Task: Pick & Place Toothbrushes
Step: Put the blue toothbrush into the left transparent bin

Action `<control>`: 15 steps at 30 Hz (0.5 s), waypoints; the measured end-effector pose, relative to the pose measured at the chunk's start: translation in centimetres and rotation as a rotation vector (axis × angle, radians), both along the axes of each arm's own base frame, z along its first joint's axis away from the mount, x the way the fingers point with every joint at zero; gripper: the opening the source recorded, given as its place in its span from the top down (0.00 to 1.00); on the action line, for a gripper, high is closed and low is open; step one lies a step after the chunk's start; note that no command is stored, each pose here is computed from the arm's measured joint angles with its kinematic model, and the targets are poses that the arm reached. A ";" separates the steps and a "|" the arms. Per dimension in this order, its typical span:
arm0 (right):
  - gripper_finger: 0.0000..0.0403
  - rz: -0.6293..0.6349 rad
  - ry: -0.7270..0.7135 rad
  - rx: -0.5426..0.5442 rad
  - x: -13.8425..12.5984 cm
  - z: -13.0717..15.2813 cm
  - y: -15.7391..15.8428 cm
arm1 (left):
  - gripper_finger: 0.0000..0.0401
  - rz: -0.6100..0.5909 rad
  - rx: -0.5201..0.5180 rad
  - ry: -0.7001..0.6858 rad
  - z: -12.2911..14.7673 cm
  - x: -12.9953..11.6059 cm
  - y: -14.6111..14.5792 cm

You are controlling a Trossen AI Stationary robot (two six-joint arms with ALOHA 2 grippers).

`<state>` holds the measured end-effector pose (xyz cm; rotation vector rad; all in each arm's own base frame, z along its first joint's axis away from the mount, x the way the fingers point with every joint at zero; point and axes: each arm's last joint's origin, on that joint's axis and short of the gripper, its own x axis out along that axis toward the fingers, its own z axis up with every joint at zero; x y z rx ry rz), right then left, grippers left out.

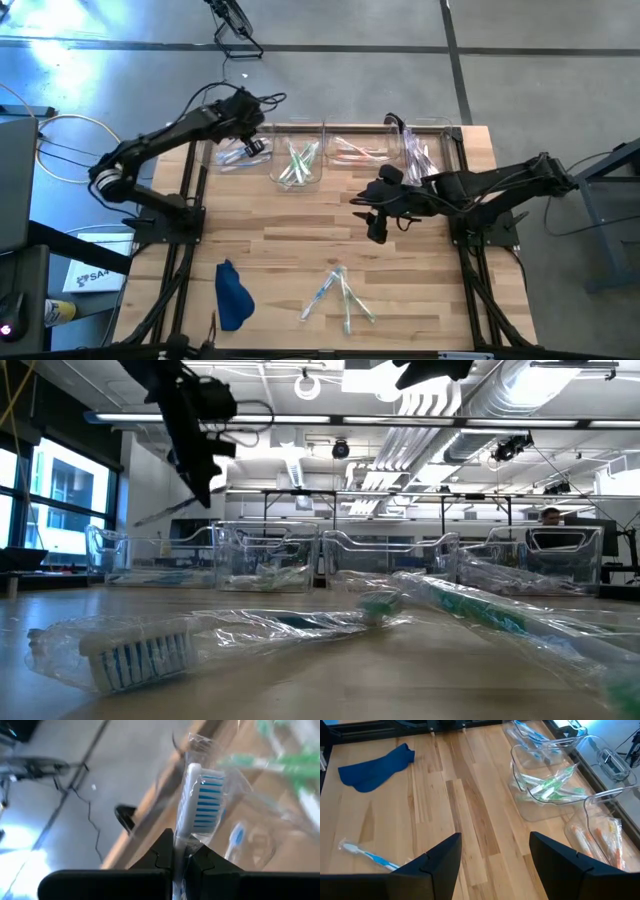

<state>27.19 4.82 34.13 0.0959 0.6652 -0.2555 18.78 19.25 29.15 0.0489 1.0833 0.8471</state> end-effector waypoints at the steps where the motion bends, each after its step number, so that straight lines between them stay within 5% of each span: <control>1: 0.44 0.000 0.000 0.000 0.0 0.0 0.0 | 0.98 0.009 -0.022 0.023 -0.5 0.0 0.4; 7: 0.44 -0.002 -0.001 0.002 0.0 0.0 0.0 | 0.98 0.031 -0.169 0.090 -3.5 -0.1 2.3; 15: 0.44 -0.002 0.000 0.002 0.0 0.0 0.0 | 0.98 -0.037 -0.231 0.109 -6.0 0.5 4.3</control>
